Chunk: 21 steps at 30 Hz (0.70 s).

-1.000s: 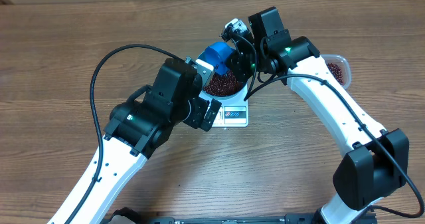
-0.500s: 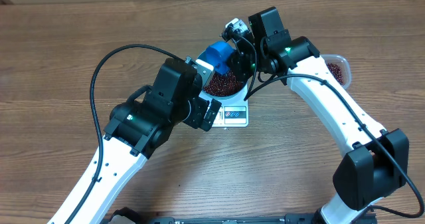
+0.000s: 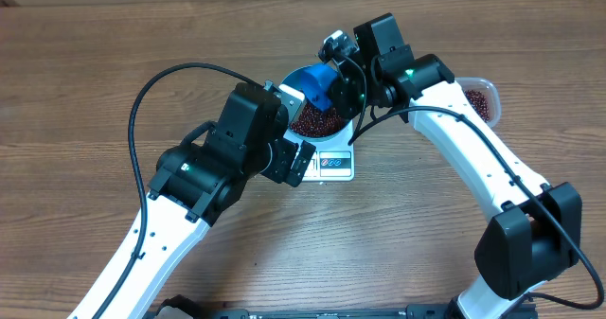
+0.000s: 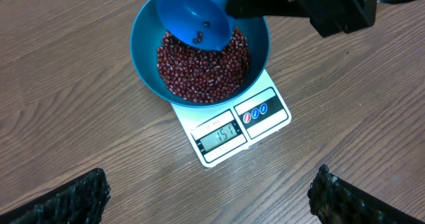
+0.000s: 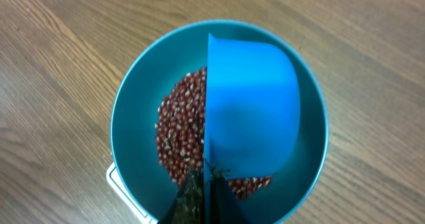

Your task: Scoop item into bowl and weigh 150g on scale

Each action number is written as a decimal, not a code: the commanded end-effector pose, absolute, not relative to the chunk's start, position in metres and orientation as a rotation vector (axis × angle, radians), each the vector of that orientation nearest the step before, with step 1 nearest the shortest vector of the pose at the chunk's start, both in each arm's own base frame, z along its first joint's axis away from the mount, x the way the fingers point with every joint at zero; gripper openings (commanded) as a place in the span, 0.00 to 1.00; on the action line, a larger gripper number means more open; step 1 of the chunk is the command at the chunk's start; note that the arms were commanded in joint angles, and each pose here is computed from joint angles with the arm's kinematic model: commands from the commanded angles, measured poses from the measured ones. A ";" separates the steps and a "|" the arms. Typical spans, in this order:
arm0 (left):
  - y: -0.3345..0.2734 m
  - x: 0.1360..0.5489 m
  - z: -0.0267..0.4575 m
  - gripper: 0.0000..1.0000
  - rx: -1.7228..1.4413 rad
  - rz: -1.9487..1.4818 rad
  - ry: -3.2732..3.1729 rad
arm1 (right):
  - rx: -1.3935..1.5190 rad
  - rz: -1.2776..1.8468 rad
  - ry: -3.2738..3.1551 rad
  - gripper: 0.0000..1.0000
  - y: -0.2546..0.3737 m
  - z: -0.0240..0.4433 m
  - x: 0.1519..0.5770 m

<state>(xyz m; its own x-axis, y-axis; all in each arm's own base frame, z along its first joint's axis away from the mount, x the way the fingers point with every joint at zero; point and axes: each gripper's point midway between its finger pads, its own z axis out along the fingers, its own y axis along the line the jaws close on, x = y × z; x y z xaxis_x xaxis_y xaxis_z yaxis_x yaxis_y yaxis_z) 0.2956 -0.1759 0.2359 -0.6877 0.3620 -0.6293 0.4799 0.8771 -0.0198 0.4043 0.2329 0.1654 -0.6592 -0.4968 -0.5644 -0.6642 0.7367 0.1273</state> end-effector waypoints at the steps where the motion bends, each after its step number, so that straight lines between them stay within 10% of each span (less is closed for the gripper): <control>1: -0.176 0.297 0.246 0.99 0.609 -0.251 2.371 | -0.878 0.455 2.404 0.04 0.234 0.176 0.402; 21: -0.176 0.297 0.246 1.00 0.609 -0.251 2.371 | -0.900 0.480 2.520 0.04 0.237 0.128 0.402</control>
